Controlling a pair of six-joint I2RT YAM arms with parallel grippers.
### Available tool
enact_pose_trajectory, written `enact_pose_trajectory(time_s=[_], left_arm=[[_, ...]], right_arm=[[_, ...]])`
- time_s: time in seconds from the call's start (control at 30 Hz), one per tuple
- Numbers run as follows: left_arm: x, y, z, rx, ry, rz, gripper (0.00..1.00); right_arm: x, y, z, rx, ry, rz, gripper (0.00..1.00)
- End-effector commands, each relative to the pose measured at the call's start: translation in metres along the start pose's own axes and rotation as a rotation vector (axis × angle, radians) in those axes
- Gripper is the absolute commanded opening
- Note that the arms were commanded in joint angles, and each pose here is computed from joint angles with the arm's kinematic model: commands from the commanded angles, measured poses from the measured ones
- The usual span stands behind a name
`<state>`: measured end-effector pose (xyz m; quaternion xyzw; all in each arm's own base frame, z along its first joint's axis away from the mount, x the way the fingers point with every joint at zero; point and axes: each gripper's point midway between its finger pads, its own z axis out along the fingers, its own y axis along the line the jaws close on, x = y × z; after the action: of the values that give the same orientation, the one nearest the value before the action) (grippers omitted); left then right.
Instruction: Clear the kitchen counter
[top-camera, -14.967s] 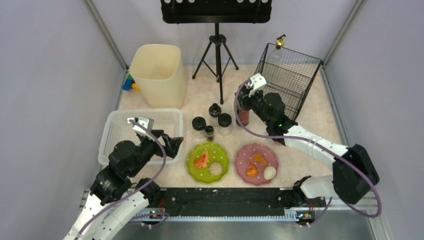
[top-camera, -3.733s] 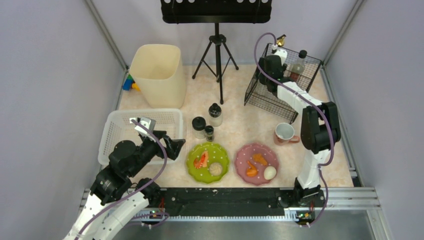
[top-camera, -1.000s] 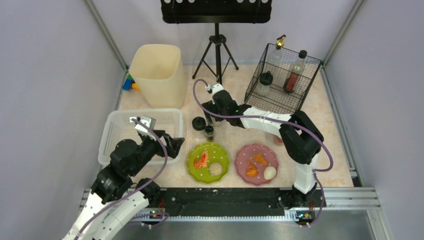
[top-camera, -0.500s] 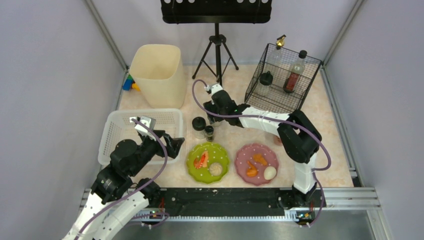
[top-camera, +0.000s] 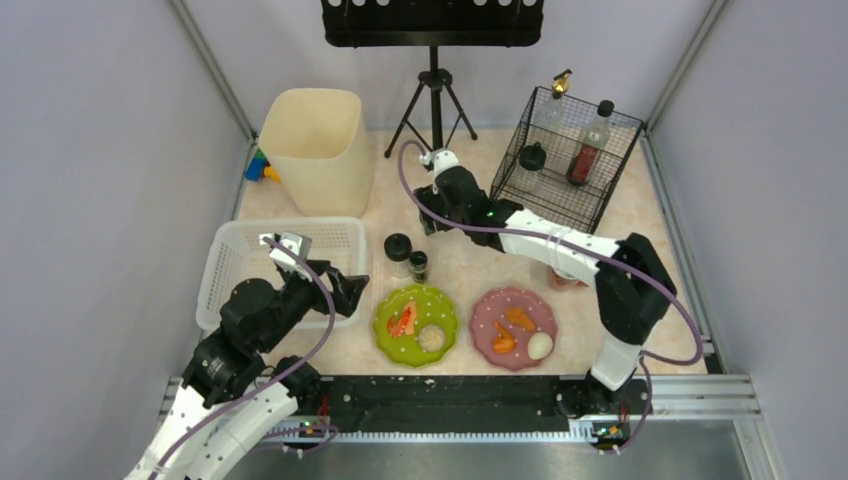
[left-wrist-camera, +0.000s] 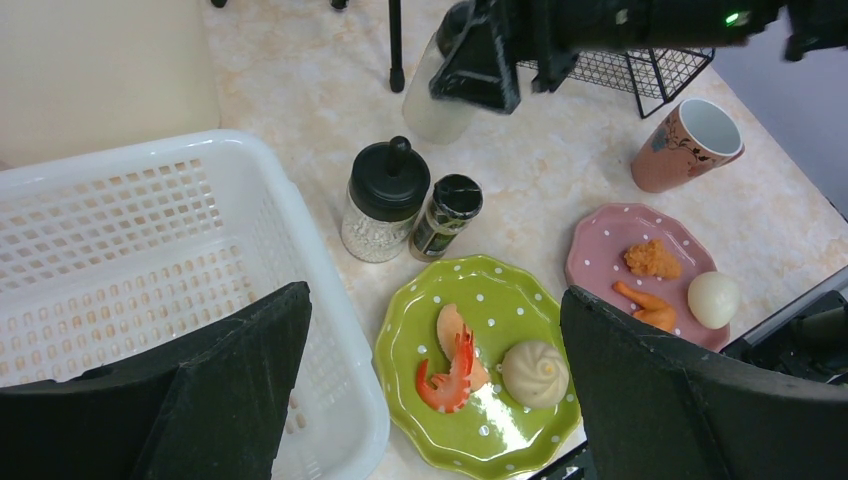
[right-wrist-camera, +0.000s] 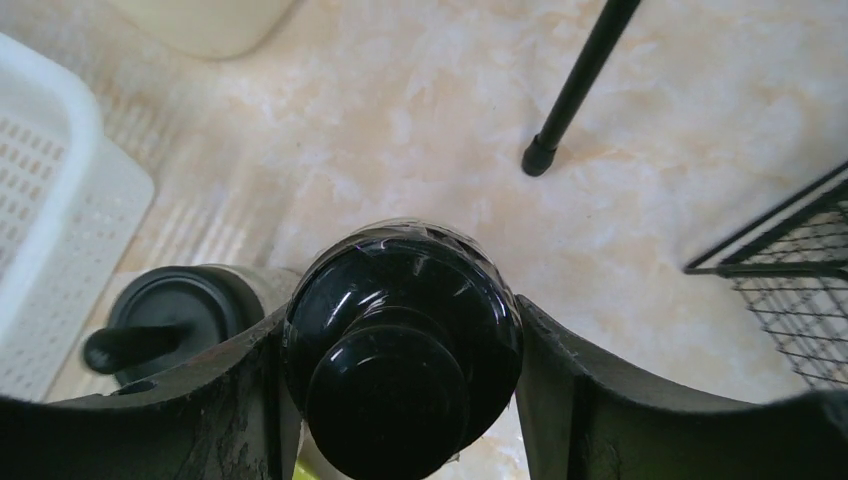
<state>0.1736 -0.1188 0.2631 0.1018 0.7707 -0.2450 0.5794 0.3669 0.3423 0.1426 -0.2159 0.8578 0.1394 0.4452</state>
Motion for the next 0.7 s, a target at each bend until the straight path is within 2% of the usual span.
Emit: enact_pose_trajectory(time_s=[0.0,0.27,0.67], left_arm=[[-0.005,-0.001,-0.001,0.009,-0.021,0.008,0.99],[-0.006,-0.004,-0.003,0.026,-0.032,0.004,0.99],[-0.003,-0.003,0.0,0.021,-0.015,0.007,0.99]], right_arm=[[-0.103,-0.003,-0.072,0.007,-0.266,0.052,0.26],[-0.139,-0.051,-0.132,0.143,-0.33,0.085,0.19],[-0.151,-0.194,-0.192,0.386,-0.432,0.243,0.0]])
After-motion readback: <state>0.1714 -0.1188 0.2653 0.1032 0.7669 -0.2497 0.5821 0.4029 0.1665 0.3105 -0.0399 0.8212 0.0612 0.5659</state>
